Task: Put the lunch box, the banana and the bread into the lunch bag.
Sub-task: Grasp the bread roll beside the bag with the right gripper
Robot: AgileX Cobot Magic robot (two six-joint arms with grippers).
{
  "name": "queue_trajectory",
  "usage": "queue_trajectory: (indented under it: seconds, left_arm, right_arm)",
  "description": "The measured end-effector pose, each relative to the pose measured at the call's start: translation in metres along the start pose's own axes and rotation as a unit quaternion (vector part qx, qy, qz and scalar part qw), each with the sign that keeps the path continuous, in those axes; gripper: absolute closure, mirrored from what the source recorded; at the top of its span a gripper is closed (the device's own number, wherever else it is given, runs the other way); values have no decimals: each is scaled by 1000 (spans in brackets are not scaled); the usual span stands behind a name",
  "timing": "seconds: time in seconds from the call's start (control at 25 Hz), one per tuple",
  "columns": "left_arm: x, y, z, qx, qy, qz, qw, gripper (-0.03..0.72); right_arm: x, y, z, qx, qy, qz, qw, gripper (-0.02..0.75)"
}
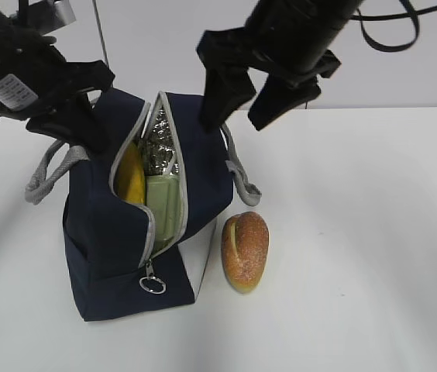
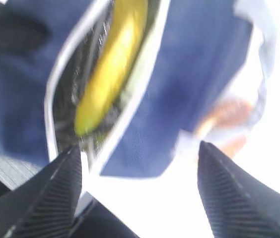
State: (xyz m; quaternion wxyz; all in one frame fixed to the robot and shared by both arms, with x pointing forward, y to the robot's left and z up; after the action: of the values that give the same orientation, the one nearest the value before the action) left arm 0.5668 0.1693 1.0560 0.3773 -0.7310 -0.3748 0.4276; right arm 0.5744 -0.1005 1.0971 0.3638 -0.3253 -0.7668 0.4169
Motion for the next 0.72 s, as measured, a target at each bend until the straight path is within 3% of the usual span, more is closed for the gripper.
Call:
queue_trajectory:
  seconds: [0.48, 0.72]
  left_arm:
    - [0, 0, 0, 0, 0, 0, 1000, 690]
    - [0, 0, 1, 4, 0, 1, 1000, 690]
  right_arm:
    - [-14, 22, 114, -2, 43, 36, 998, 206]
    - [-26, 46, 125, -16, 86, 49, 995, 206]
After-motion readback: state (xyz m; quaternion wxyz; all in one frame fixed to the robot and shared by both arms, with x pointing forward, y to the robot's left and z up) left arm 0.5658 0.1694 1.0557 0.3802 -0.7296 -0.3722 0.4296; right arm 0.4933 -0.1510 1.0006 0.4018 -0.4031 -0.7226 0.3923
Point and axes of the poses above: a point on each arm's last joint axis where the gripper is mounted, y pointing out along that axis toward the gripper, x along the wrist's bending axis when the last joint is at zero, z = x × y, the point moved 2 cm from there along y, pointing out along that axis toward the gripper, and after that the axes turned 2 degrees about y, right-handed, at the moved point
